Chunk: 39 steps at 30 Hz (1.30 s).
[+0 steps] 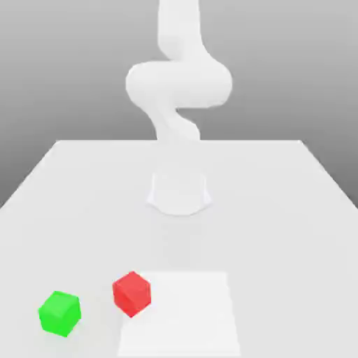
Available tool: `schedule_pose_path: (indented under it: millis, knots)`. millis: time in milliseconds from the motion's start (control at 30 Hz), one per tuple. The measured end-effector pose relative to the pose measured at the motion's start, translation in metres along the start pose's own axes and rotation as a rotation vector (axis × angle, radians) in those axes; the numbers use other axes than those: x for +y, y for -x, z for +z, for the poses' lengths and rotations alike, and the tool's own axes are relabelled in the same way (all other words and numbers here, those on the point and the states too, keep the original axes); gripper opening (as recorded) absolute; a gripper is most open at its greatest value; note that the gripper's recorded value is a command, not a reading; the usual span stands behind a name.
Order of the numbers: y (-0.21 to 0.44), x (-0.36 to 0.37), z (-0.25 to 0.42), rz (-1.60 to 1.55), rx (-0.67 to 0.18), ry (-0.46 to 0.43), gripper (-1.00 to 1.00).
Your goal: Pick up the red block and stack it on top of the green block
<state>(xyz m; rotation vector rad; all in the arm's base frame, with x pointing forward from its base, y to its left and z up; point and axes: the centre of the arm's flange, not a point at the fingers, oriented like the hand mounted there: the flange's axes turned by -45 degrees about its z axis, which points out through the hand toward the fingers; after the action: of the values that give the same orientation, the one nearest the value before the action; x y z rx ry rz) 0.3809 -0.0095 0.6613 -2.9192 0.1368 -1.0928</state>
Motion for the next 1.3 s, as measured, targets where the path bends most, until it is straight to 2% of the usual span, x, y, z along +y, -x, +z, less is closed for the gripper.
schedule_pose_path:
  millis: [167,333,667,867,900,1133,1300]
  knots:
    - [0.035,0.025,0.121,0.165,-0.177,0.046,0.0]
    - [0.096,0.052,0.219,0.324,-0.34,0.108,0.0]
    - [0.27,0.101,0.343,0.635,-0.644,0.283,0.0]
    - [0.319,0.103,0.39,0.649,-0.667,0.296,0.0]
    - [0.324,0.103,0.395,0.649,-0.667,0.296,-1.0]
    - [0.323,0.103,0.394,0.649,-0.665,0.296,-1.0]
    - [0.293,0.101,0.361,0.649,-0.666,0.296,-1.0]
